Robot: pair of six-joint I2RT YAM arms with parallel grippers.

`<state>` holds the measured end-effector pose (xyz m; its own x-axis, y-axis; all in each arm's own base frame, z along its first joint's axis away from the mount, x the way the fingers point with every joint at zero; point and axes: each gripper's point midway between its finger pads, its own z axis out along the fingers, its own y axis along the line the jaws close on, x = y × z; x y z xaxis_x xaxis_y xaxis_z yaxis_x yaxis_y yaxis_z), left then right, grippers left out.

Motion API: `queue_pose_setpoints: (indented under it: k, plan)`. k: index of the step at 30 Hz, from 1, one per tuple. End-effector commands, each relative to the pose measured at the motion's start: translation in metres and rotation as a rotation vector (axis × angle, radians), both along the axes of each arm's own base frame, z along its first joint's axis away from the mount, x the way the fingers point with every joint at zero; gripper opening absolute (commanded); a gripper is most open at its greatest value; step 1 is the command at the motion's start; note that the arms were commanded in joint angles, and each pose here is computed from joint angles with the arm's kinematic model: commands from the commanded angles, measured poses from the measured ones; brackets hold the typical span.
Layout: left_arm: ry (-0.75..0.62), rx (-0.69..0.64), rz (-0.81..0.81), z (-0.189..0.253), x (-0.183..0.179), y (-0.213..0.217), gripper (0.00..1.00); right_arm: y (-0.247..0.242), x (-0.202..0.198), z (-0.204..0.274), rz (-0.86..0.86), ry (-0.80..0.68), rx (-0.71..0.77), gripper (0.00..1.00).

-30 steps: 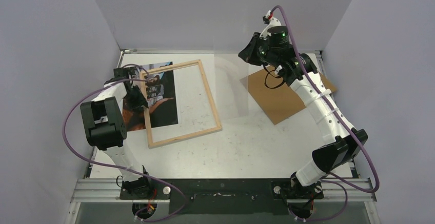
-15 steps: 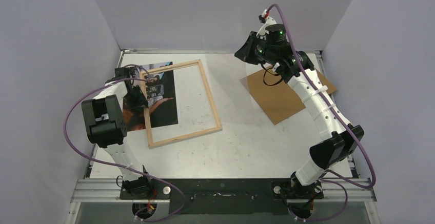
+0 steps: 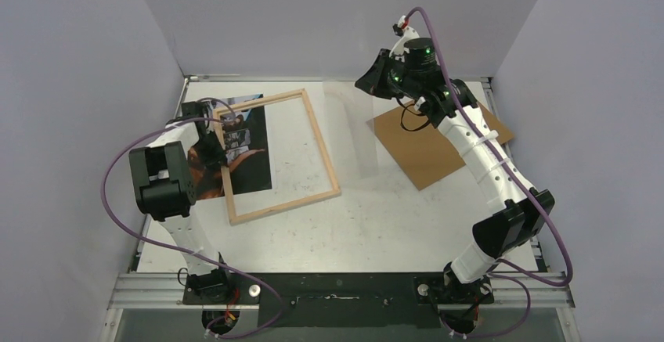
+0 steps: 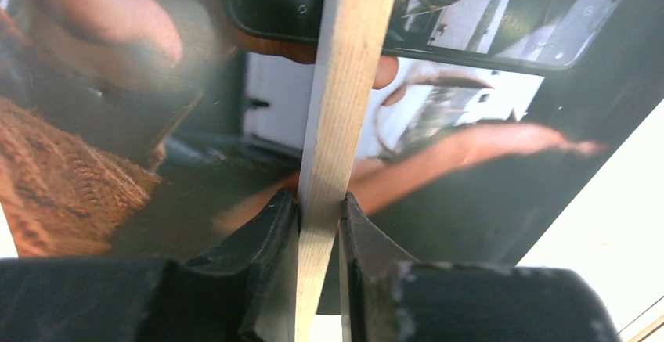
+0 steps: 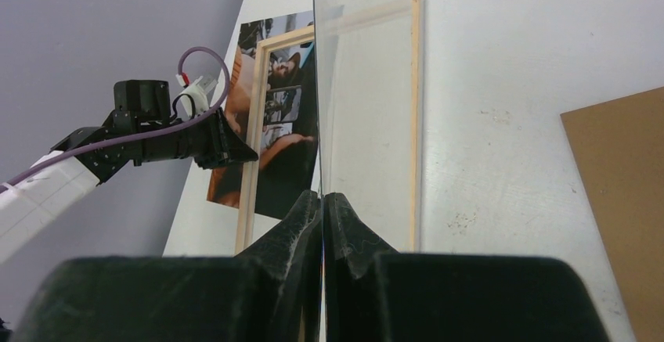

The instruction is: Put the photo into the frame

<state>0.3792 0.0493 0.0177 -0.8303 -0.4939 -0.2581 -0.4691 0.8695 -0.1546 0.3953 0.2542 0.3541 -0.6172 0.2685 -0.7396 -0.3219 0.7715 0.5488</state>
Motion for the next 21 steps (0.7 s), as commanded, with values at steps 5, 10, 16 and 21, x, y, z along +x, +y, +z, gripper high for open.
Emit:
queue_pose_setpoints:
  k: [5,10,16,21]
  plan:
    - [-0.13,-0.056,-0.116,0.042,0.032,-0.02,0.0,0.01,-0.01,0.04,0.05,-0.098,0.096,0.0]
    - [-0.198,-0.114,-0.216,0.067,0.04,-0.044,0.0,0.012,-0.011,0.044,0.056,-0.103,0.114,0.0]
    - [-0.239,-0.14,-0.393,0.073,0.041,-0.086,0.0,0.017,-0.015,0.053,0.086,-0.117,0.163,0.0]
    - [-0.247,-0.226,-0.419,0.065,0.044,-0.108,0.0,0.031,-0.015,0.036,0.123,-0.011,0.273,0.0]
